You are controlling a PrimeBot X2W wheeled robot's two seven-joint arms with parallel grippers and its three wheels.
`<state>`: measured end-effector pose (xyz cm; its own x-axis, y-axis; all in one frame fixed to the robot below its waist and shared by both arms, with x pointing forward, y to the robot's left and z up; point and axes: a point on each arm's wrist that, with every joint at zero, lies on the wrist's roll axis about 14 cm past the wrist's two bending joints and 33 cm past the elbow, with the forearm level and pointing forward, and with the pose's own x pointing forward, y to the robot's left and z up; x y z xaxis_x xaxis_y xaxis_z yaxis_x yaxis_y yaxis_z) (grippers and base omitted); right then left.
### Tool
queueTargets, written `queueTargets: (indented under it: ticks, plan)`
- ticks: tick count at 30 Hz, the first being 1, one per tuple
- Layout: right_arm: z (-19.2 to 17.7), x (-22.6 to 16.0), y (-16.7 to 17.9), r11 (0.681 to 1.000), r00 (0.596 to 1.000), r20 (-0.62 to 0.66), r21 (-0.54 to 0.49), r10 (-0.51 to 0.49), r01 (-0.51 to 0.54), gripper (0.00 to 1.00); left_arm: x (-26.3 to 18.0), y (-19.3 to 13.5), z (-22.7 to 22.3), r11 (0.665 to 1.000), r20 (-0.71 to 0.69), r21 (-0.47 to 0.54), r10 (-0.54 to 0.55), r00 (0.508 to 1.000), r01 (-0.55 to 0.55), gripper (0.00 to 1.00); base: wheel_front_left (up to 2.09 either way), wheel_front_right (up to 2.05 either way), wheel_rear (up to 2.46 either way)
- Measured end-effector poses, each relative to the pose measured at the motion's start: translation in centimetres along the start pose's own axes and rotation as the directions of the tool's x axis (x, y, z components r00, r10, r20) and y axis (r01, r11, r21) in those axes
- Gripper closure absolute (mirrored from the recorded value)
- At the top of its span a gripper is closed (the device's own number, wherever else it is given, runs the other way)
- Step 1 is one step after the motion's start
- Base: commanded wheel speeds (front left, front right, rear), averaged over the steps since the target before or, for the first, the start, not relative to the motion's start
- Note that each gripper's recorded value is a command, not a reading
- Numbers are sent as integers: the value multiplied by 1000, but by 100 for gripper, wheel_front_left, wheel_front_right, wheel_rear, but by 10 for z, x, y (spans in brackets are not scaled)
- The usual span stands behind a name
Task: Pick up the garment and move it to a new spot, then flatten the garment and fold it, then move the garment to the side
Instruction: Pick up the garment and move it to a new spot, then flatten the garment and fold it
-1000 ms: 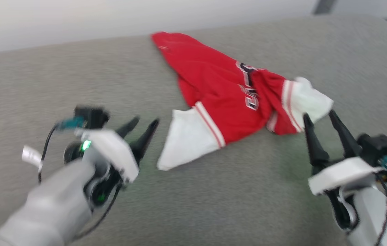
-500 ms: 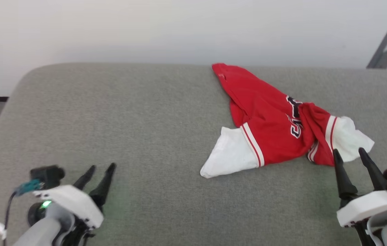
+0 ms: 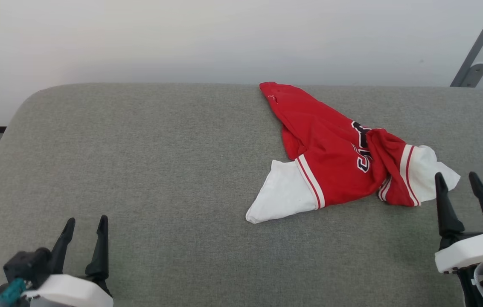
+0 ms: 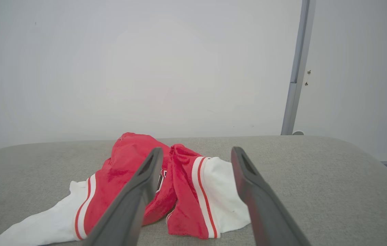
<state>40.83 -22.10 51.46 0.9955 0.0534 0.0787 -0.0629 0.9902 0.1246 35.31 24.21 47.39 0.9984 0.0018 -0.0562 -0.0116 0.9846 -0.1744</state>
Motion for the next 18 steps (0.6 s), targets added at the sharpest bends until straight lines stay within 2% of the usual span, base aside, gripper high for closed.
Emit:
queueTargets:
  ticks: [6, 18]
  plan:
    - [8, 2, -3, 1000, 1000, 19, -7, -9, 9, 0, -5, -7, 8, 998, 55, 55, 12, 998, -15, 0, 0, 0, 0]
    - [-1, 2, -5, 1000, 1000, -7, -6, -19, 19, 0, -4, -11, -3, 998, 37, 60, 27, 999, -29, 0, 0, 0, 0]
